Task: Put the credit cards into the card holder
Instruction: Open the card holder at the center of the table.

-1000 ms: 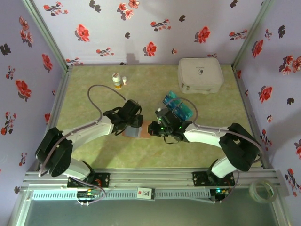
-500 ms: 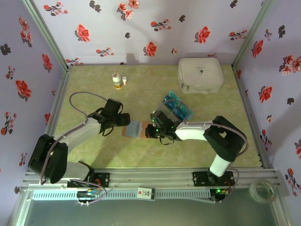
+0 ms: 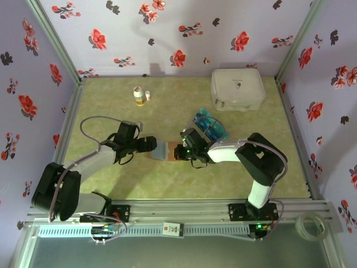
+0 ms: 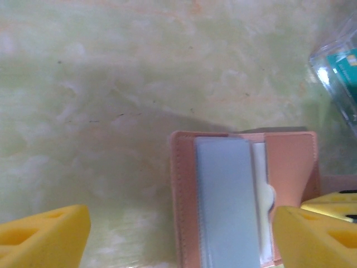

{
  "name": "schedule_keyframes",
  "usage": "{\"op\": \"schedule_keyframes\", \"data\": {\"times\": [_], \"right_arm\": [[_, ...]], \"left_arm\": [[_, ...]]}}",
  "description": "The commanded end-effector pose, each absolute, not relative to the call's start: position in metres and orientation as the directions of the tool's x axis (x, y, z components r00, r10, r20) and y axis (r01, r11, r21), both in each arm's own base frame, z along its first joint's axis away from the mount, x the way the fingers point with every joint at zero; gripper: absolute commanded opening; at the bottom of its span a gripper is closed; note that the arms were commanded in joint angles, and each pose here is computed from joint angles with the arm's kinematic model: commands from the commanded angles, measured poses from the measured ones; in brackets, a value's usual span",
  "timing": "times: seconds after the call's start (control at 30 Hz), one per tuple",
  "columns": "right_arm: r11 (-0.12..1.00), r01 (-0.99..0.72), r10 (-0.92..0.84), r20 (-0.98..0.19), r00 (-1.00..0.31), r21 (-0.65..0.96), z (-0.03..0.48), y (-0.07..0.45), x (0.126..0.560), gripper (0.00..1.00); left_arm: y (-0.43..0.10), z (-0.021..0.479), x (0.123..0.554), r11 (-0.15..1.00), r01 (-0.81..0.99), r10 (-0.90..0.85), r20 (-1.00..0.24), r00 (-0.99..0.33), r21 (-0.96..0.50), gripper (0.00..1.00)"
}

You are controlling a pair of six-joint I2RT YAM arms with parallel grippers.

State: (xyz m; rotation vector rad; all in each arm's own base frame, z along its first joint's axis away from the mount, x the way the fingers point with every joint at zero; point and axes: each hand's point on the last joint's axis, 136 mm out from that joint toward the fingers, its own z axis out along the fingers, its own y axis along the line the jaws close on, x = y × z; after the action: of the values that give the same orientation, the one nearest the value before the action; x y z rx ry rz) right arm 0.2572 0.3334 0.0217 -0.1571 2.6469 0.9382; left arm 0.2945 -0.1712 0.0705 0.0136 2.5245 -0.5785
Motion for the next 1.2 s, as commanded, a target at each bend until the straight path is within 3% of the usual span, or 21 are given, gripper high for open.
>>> {"op": "schedule_keyframes", "data": {"times": [0.0,0.1,0.43,0.7,0.93,1.17], "right_arm": [[0.811,-0.201,-0.026,-0.31,-0.95,0.549,0.0,0.325,0.253,0.03],[0.817,-0.198,-0.028,-0.306,-0.952,0.542,-0.004,0.323,0.252,0.03],[0.823,-0.193,-0.031,-0.297,-0.954,0.534,-0.009,0.321,0.251,0.02],[0.827,-0.191,-0.033,-0.294,-0.955,0.528,-0.012,0.32,0.251,0.02],[0.831,-0.188,-0.035,-0.288,-0.957,0.524,-0.015,0.32,0.25,0.02],[0.832,-0.186,-0.036,-0.285,-0.958,0.523,-0.017,0.32,0.25,0.01]], "left_arm": [[-0.179,0.073,0.303,0.871,0.138,-0.148,-0.519,-0.842,-0.471,0.78],[-0.176,0.071,0.309,0.85,0.109,-0.197,-0.504,-0.841,-0.515,0.68],[-0.172,0.06,0.321,0.785,0.05,-0.297,-0.447,-0.844,-0.617,0.45],[-0.173,0.056,0.324,0.762,0.04,-0.32,-0.429,-0.844,-0.646,0.34],[-0.175,0.052,0.324,0.756,0.037,-0.323,-0.422,-0.847,-0.654,0.31],[-0.176,0.049,0.325,0.749,0.034,-0.33,-0.418,-0.846,-0.662,0.19]]}}
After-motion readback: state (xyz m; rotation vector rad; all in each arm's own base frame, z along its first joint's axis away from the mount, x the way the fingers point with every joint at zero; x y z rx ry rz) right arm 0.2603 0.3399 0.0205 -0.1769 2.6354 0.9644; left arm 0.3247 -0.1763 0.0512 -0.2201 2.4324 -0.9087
